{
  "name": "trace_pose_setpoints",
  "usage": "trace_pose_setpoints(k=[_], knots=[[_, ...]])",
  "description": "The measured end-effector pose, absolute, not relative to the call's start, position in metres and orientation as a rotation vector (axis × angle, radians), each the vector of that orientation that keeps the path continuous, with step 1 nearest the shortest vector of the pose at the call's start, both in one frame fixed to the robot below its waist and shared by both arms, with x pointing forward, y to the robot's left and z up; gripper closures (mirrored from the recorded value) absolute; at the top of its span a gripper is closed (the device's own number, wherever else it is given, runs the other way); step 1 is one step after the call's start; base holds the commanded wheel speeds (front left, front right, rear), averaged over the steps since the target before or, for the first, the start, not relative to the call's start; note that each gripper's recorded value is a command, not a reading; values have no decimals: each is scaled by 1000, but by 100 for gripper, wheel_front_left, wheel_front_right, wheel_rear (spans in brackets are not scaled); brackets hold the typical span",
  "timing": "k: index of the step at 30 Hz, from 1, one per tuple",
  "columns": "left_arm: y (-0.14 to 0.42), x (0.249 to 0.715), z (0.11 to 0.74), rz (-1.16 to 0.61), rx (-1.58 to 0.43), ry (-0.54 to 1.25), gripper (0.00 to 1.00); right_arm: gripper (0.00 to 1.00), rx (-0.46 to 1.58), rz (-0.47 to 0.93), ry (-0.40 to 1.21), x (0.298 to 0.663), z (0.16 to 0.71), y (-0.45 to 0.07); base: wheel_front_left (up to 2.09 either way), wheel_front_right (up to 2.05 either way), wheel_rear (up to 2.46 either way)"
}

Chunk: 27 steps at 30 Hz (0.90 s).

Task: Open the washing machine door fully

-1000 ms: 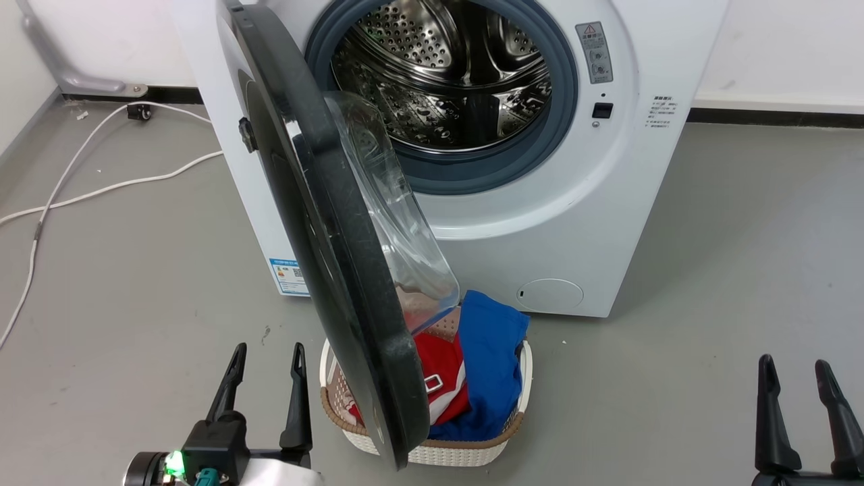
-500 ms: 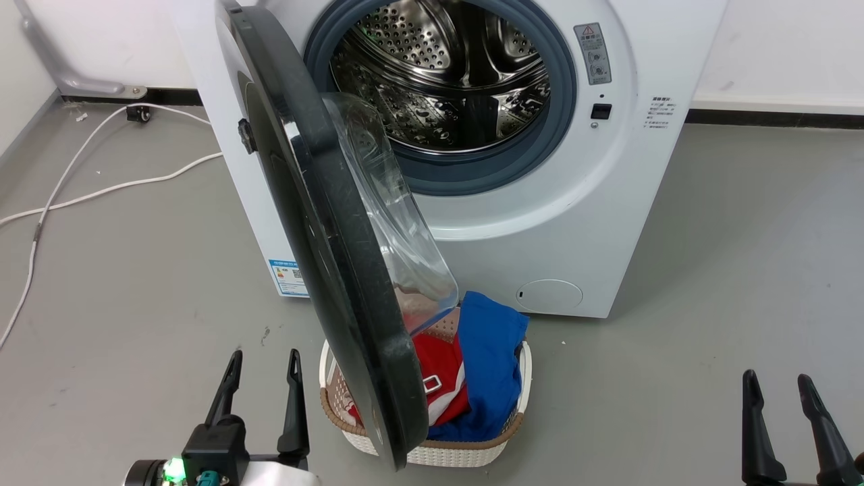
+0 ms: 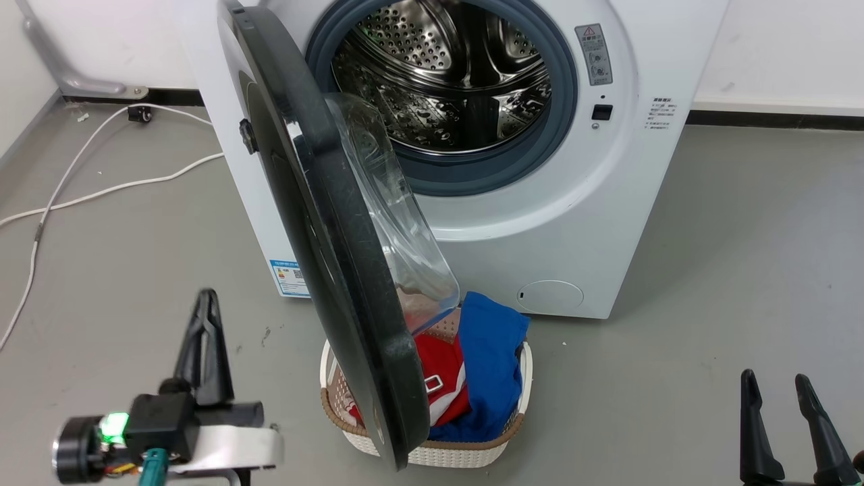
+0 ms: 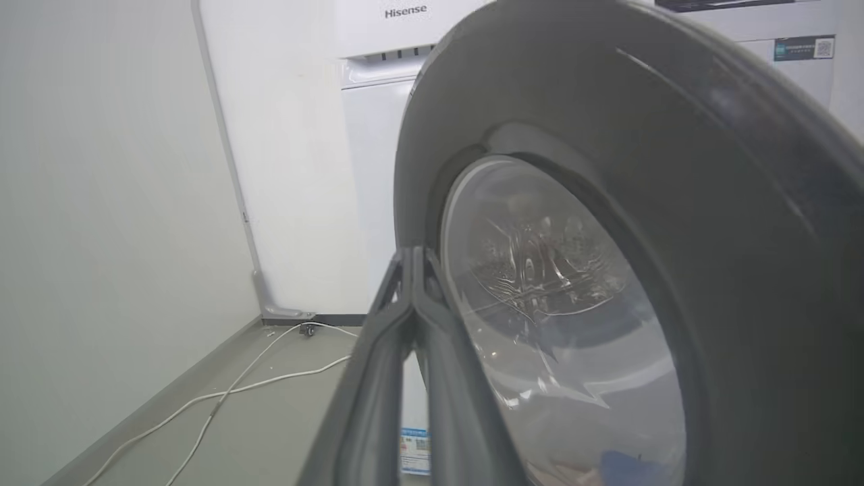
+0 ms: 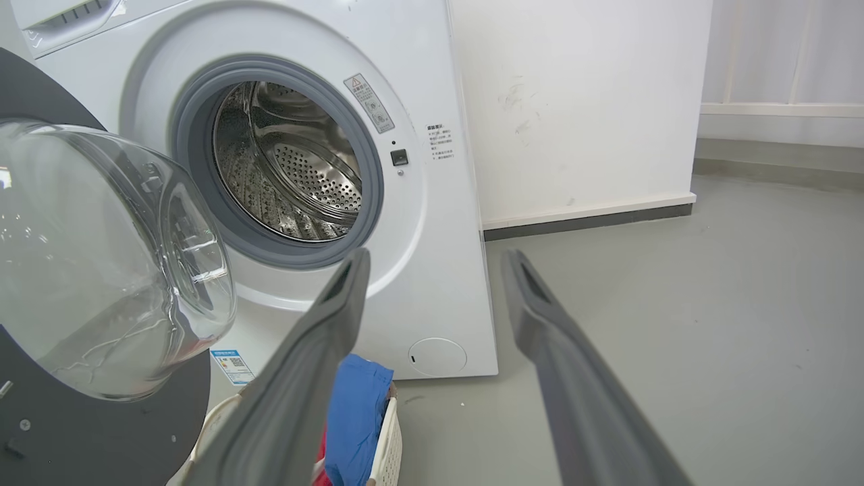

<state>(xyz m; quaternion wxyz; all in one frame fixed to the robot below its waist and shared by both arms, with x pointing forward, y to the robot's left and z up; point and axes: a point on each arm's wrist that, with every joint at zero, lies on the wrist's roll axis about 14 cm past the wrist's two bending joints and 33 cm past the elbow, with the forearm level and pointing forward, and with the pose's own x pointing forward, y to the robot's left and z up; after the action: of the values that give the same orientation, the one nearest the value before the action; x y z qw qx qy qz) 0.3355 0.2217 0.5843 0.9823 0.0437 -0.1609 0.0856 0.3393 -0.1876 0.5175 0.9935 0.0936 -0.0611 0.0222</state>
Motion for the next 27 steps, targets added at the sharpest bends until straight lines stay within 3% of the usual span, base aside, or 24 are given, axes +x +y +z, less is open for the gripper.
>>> trace_pose_setpoints(k=[13, 27], knots=[[193, 323, 689, 86, 170, -663, 100, 0, 158, 56, -127, 338, 519, -185, 0, 0, 0], [100, 303, 736, -248, 167, -856, 100, 0, 139, 57, -126, 336, 519, -184, 0, 0, 0]])
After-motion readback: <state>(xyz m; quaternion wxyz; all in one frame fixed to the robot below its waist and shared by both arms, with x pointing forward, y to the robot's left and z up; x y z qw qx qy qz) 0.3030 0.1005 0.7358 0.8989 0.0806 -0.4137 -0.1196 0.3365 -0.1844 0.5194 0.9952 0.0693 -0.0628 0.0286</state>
